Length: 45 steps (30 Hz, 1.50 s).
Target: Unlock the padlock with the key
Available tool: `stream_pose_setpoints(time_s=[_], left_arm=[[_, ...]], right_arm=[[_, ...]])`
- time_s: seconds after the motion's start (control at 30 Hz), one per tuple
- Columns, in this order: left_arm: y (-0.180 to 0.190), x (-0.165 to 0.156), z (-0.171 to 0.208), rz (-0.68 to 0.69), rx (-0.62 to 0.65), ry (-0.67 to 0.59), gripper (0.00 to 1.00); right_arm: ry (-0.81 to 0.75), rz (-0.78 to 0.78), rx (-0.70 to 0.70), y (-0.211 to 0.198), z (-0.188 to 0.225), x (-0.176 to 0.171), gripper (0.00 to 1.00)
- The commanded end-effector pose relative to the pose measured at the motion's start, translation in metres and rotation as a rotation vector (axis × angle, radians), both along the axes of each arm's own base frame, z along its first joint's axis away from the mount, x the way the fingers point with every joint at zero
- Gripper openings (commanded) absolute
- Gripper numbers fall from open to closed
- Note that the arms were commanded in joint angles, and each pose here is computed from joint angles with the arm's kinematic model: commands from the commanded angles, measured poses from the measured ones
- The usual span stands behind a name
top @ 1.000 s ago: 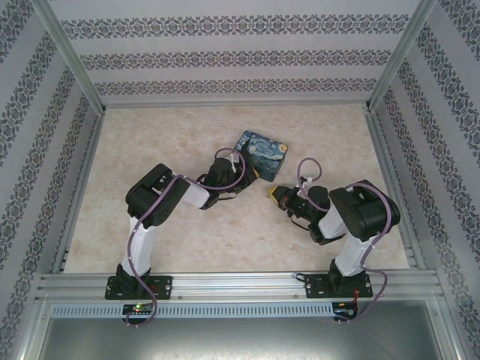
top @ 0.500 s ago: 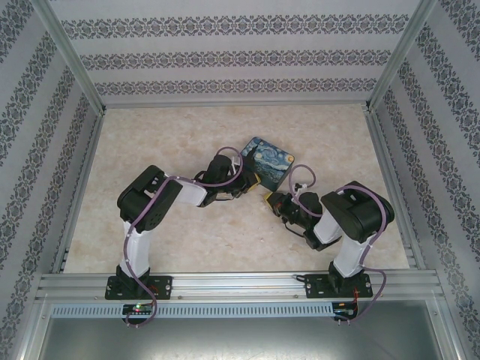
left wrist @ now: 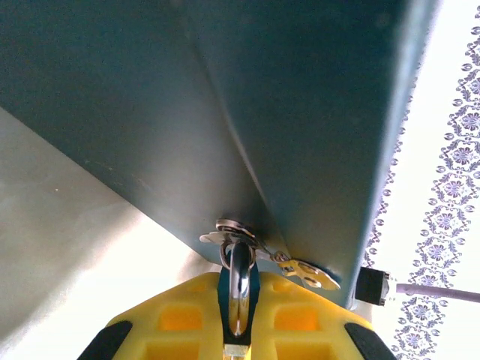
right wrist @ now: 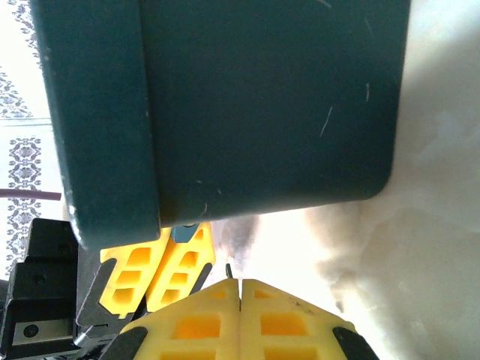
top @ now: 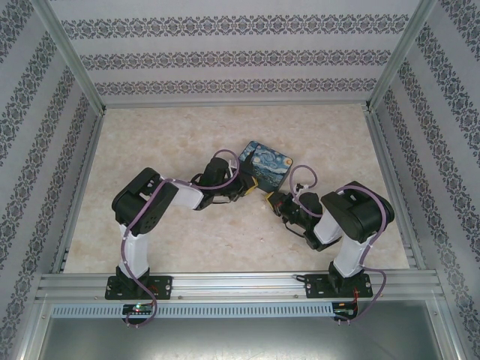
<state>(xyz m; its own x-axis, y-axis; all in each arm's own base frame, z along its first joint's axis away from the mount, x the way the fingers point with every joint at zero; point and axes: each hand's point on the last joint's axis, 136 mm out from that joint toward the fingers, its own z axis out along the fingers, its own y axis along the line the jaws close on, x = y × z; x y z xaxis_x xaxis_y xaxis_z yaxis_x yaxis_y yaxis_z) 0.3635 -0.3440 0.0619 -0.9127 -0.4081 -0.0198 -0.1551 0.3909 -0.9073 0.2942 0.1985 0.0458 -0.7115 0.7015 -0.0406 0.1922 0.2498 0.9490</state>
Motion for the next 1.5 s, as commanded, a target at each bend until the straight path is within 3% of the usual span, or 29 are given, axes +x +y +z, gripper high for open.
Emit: stream_pose_setpoints(time_s=[0.0,0.27,1.47], left_arm=[[-0.007,0.0,0.028,-0.018,-0.08,-0.054,0.0],[-0.012,0.0,0.033,-0.002,-0.147,-0.054,0.0],[-0.017,-0.004,0.027,-0.011,-0.156,-0.057,0.0]], right_arm=[[-0.03,-0.025,0.021,0.001,0.011,0.003,0.0],[-0.025,-0.055,0.047,0.005,0.016,0.009,0.0],[-0.047,-0.111,0.105,0.011,0.033,0.027,0.0]])
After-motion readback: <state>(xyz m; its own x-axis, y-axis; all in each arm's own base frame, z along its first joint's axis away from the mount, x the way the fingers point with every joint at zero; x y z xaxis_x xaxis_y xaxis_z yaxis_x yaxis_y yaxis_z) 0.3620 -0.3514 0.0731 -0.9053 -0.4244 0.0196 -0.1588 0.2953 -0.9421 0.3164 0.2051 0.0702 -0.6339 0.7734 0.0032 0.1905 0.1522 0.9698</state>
